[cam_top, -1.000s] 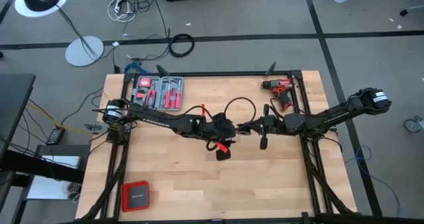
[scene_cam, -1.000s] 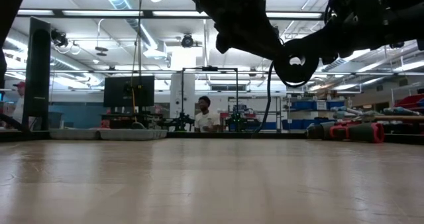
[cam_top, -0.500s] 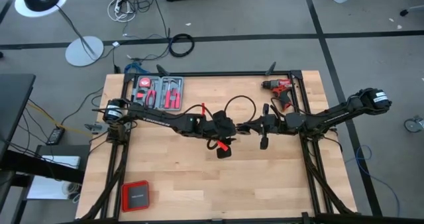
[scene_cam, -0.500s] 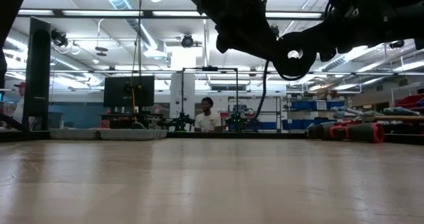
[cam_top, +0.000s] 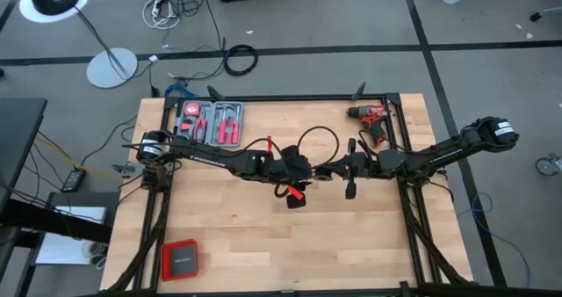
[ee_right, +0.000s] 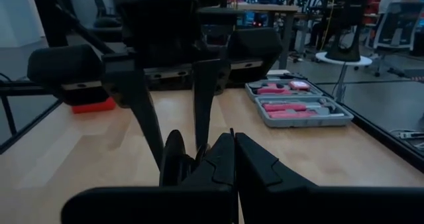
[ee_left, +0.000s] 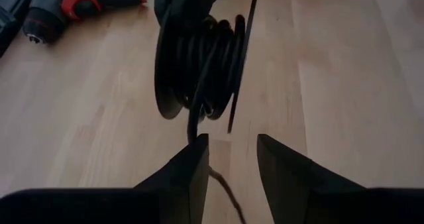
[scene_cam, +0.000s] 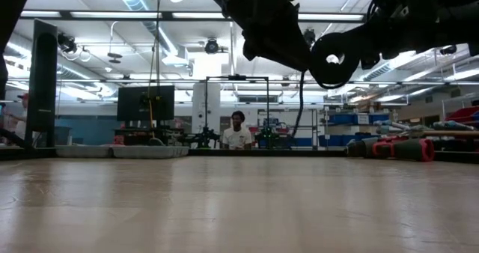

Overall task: Coil cords
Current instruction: Coil the black wire on the spool

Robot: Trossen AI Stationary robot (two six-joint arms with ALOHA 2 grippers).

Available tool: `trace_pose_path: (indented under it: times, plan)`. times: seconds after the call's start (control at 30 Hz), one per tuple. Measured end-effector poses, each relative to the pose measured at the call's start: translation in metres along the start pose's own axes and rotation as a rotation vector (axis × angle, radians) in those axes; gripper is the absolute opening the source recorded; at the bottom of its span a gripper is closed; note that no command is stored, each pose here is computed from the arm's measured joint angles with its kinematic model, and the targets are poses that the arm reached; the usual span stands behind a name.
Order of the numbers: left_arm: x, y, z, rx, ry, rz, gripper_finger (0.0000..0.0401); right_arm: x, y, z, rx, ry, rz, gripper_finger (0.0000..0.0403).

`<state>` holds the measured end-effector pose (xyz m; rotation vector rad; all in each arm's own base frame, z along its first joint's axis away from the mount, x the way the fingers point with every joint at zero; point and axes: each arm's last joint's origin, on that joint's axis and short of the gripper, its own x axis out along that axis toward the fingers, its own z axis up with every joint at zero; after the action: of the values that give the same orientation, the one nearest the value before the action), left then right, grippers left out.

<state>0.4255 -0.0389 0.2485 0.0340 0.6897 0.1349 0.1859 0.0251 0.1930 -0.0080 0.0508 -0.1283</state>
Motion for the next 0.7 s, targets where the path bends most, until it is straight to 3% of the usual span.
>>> trace_pose_path:
  times: [0.43,0.7]
  plan:
    - [0.0,0.0,0.0066,-0.015,-0.068,-0.003,0.0131,0.0,-0.0001,0.0029,0.01,-0.029,-0.001,0.0]
    - [0.0053,0.0006,0.0081,-0.036,-0.106,0.057,0.0128,0.0,-0.0003,0.0029,0.011,-0.029,-0.007,0.0]
